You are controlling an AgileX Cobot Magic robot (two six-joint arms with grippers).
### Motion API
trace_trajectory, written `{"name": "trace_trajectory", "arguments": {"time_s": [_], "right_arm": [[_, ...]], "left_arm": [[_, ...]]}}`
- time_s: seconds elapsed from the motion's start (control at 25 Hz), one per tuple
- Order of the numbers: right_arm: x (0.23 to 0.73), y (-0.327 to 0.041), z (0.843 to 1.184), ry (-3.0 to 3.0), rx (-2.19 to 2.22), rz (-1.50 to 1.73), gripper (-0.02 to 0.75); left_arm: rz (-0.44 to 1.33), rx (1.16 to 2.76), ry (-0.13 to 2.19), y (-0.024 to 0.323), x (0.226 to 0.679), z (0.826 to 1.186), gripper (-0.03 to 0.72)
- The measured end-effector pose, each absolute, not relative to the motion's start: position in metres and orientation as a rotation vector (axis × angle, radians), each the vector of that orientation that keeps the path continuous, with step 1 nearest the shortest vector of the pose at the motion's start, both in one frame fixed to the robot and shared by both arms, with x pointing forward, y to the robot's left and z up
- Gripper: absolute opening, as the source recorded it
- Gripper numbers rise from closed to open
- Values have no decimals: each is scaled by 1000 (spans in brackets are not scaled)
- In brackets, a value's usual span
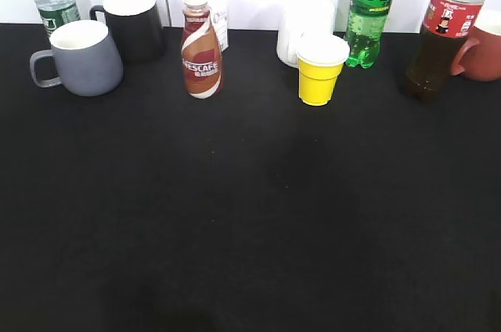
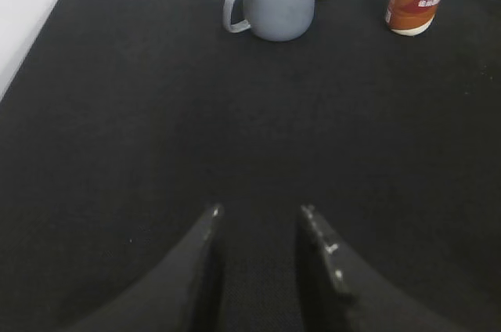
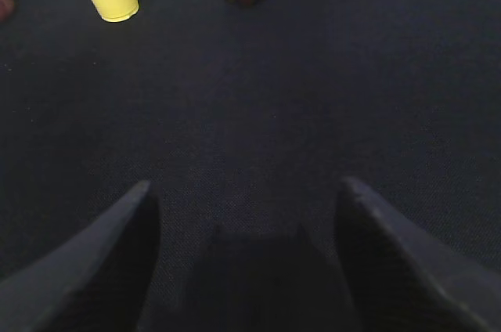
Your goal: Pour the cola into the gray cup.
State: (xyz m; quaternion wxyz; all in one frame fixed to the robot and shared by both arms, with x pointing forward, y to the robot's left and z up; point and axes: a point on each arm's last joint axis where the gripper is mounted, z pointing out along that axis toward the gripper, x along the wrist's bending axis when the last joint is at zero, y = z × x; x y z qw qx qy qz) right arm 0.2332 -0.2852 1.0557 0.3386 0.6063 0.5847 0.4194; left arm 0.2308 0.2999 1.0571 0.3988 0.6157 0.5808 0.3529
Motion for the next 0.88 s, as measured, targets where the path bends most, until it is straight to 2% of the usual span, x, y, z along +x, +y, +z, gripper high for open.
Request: {"name": "trace_trajectory", "arguments": {"time_s": [0.88], "right_arm": [[233, -285, 1056, 1523, 1579, 1092, 532]], "left_arm": [[893, 1558, 1470, 300, 231, 1057, 238]]}}
